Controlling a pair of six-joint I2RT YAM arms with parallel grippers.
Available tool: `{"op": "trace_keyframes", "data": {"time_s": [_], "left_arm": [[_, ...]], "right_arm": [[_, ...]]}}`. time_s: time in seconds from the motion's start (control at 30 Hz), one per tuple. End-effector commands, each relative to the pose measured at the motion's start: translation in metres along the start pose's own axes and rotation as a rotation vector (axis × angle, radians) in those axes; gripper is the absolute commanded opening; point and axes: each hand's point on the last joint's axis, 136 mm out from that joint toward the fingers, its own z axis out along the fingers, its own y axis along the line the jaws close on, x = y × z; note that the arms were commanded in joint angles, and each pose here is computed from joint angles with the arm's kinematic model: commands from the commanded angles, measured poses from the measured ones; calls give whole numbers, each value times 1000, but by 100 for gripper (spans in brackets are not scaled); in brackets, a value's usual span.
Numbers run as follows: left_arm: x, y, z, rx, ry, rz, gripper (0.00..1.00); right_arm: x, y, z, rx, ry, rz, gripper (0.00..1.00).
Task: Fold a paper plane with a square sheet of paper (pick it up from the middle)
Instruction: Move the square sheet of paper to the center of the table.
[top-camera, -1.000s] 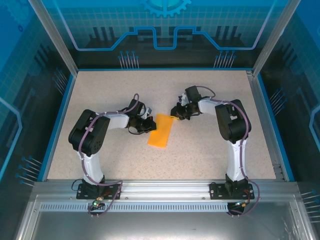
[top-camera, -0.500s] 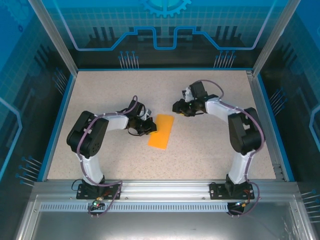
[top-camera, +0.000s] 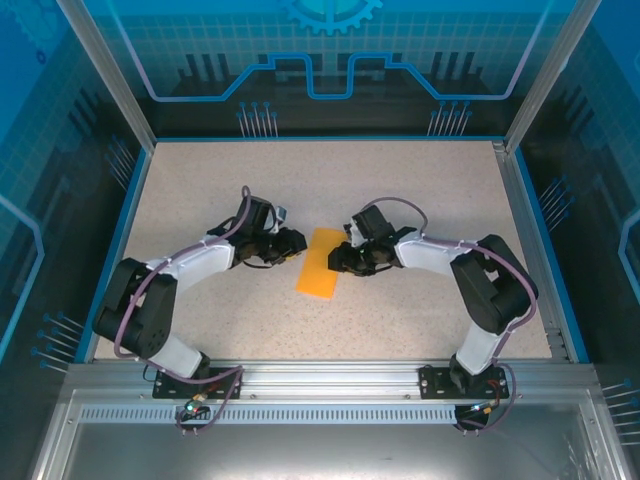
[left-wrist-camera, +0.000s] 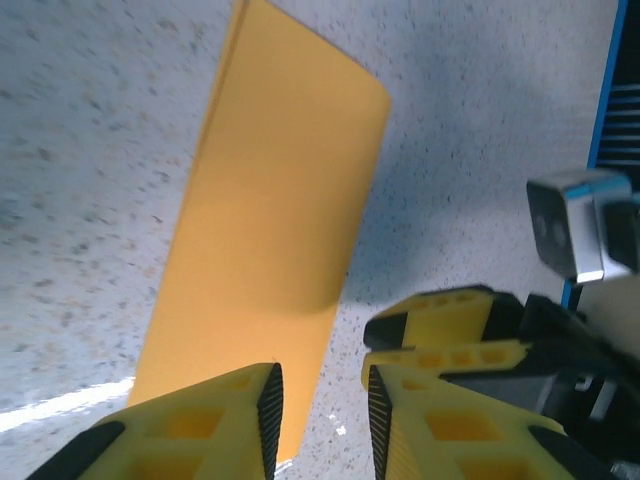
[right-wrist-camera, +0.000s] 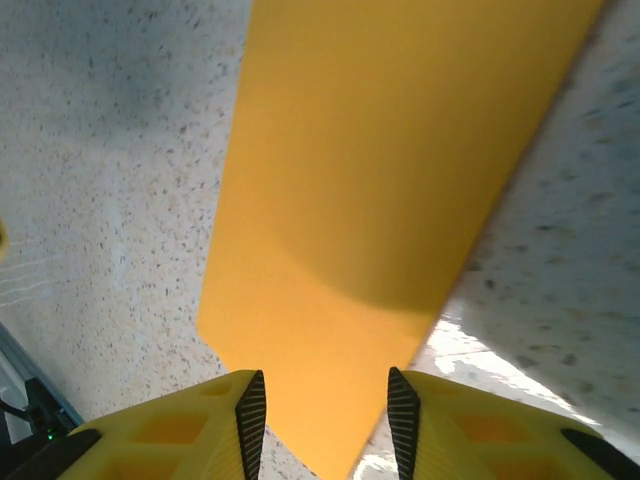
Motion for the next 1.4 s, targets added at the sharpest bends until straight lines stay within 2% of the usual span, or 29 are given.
{"op": "trace_keyframes", "data": {"time_s": [0.0, 0.17, 0.37, 0.53, 0.67, 0.97, 1.1, 1.17, 1.27, 1.33, 1.37], "left_arm": [[3, 33, -6, -86, -8, -75, 33], [1, 39, -10, -94, -20, -97, 35], [2, 41, -12, -99, -23, -100, 37], [3, 42, -11, -97, -14, -103, 38], [3, 37, -12, -81, -10, -97, 39], [7, 28, -14, -40, 13, -70, 42], [10, 26, -11, -27, 31, -65, 42], [11, 25, -9, -16, 41, -62, 43], [14, 20, -4, 13, 60, -55, 45], [14, 18, 0, 25, 75, -58, 45], [14, 18, 3, 29, 82, -61, 45]], "right_arm": [[-4, 18, 2, -32, -35, 2, 37], [6, 31, 18, -60, 13, -10, 37], [26, 22, 31, 11, 86, -45, 37], [46, 0, 34, 106, 169, -88, 37], [57, -16, 24, 168, 209, -147, 35], [53, -14, -6, 147, 253, -314, 35], [40, -26, -19, 246, 261, -416, 34], [32, -23, -25, 262, 241, -425, 35], [21, 0, -35, 169, 148, -406, 38], [9, -1, -40, 176, 66, -310, 42], [5, -11, -41, 200, 39, -207, 43]]}}
